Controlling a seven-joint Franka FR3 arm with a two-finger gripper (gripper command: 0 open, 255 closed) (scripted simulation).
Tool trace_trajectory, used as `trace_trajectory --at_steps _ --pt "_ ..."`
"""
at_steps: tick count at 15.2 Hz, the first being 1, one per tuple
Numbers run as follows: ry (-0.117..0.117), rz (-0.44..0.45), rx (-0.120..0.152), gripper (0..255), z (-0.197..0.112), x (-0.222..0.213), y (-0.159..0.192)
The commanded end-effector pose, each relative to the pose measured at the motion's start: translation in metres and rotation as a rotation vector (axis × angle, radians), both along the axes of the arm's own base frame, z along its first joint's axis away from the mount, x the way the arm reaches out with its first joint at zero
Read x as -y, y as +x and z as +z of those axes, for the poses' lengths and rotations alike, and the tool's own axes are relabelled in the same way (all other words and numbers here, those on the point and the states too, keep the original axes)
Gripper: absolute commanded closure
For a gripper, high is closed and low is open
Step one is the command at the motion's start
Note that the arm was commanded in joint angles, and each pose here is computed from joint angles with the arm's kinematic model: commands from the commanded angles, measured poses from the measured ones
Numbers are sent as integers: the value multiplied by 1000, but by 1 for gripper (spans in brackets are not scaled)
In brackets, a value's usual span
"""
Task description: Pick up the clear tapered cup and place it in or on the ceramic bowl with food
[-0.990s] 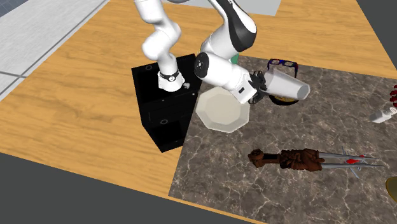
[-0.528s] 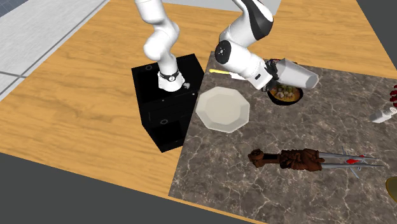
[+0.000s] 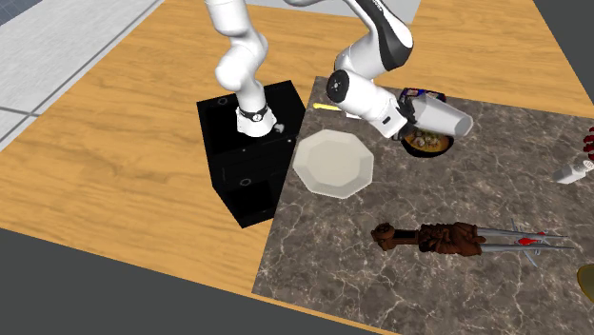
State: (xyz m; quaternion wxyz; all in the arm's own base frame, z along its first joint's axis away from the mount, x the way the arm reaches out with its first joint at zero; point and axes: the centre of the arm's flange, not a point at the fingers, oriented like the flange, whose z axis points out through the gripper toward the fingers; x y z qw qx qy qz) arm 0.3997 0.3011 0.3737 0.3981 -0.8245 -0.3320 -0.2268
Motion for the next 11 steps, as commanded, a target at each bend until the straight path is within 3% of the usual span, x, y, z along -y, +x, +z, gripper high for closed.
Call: trace_trajectory --at_steps 1,11 --pt "1 0 1 255 -10 0 0" --pt "1 0 1 255 -23 0 0"
